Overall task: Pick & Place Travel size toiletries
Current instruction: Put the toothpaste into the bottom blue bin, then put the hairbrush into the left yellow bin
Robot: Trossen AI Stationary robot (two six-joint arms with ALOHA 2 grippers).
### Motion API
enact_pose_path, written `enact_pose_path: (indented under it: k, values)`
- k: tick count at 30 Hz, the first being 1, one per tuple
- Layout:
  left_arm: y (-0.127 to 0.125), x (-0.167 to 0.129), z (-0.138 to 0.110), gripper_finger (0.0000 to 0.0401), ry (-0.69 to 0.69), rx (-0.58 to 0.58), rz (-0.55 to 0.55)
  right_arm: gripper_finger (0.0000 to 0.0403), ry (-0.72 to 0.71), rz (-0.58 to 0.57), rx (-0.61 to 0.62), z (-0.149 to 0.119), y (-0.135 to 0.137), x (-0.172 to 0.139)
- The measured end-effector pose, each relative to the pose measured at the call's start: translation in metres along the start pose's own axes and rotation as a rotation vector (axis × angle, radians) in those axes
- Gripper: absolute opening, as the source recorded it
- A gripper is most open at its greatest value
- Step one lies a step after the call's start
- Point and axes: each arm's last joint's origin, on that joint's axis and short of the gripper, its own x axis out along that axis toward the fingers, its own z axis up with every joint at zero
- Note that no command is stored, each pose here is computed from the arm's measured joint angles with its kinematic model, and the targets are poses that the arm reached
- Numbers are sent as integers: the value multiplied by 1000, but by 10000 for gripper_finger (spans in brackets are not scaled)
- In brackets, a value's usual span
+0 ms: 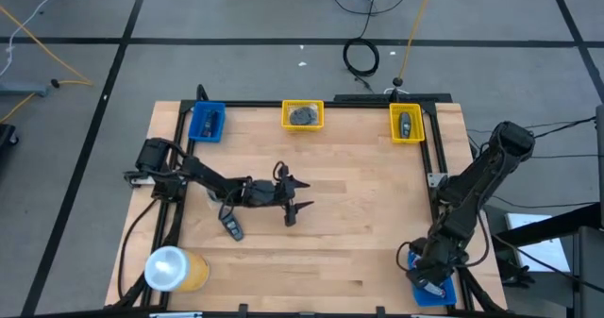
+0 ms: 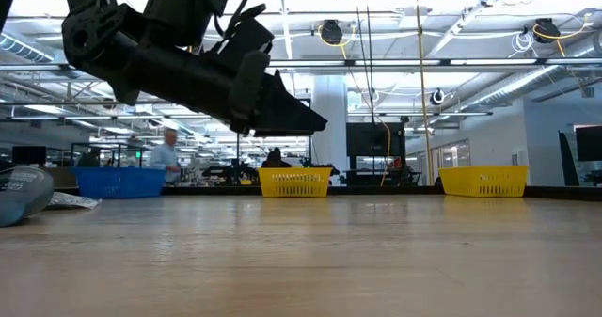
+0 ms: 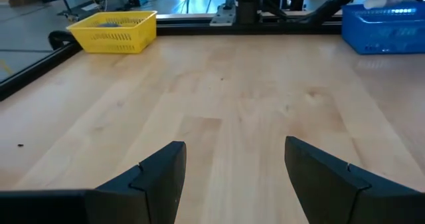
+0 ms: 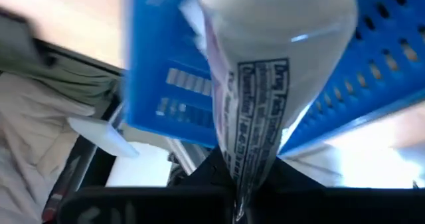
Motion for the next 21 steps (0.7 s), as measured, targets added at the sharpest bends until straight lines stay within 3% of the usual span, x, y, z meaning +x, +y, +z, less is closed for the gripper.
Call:
enact_pose_path:
  k: [13, 17, 21]
  values:
    - [-1, 0, -1, 253, 13, -9, -10, 101, 53, -5, -3, 9, -7, 7]
    - [-3, -1, -1, 253, 12, -10, -16, 114, 77, 109, -42, -1, 2, -5]
    - [-3, -1, -1, 253, 12, -16, -18, 103, -43, 301, -156, -7, 14, -23]
